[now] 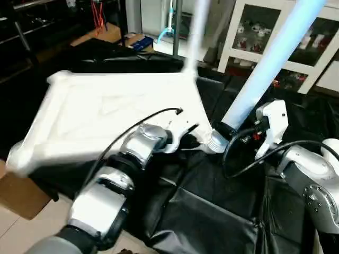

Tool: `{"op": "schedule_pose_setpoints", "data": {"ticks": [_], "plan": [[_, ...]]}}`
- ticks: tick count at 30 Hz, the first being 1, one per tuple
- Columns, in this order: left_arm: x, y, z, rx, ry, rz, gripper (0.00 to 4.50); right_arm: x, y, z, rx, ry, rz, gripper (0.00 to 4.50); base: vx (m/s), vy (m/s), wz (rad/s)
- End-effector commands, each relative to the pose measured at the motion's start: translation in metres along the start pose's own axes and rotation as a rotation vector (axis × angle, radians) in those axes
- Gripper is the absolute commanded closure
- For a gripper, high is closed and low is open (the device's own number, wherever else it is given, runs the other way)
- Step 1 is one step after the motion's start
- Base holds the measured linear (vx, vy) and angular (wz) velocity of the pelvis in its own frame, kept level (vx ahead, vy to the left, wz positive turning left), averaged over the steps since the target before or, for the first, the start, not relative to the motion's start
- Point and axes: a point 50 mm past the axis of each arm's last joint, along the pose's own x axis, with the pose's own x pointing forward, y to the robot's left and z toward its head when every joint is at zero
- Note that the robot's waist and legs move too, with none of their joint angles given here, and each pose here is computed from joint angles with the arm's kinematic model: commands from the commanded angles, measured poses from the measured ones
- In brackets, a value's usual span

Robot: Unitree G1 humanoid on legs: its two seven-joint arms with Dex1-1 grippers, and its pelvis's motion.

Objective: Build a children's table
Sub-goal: Rotate table base

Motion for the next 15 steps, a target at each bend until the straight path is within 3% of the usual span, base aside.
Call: {"op": "schedule_pose_setpoints", "data": {"ticks": [1, 5, 10, 12, 15], "plan": [[-0.012, 0.016, 0.013, 0.009, -0.079, 0.096, 3.86, 0.000, -0.004, 0.005, -0.012, -0.026, -0.024, 2.64, 0.000, 0.000, 0.00], [-0.038, 0.034, 0.017, 0.139, -0.093, 0.166, 3.88, 0.002, -0.004, 0.010, 0.003, -0.059, -0.054, 2.64, 0.000, 0.000, 0.00], [-0.058, 0.032, 0.014, 0.176, -0.184, 0.096, 3.88, 0.003, -0.003, 0.011, 0.012, -0.070, -0.064, 2.64, 0.000, 0.000, 0.00], [-0.069, 0.030, 0.012, 0.144, -0.202, 0.037, 3.88, 0.003, -0.005, 0.013, 0.016, -0.078, -0.078, 2.64, 0.000, 0.000, 0.00], [-0.077, 0.029, 0.007, 0.058, -0.181, 0.017, 3.52, 0.002, -0.009, 0.014, 0.017, -0.082, -0.100, 2.64, 0.000, 0.000, 0.00]]}}
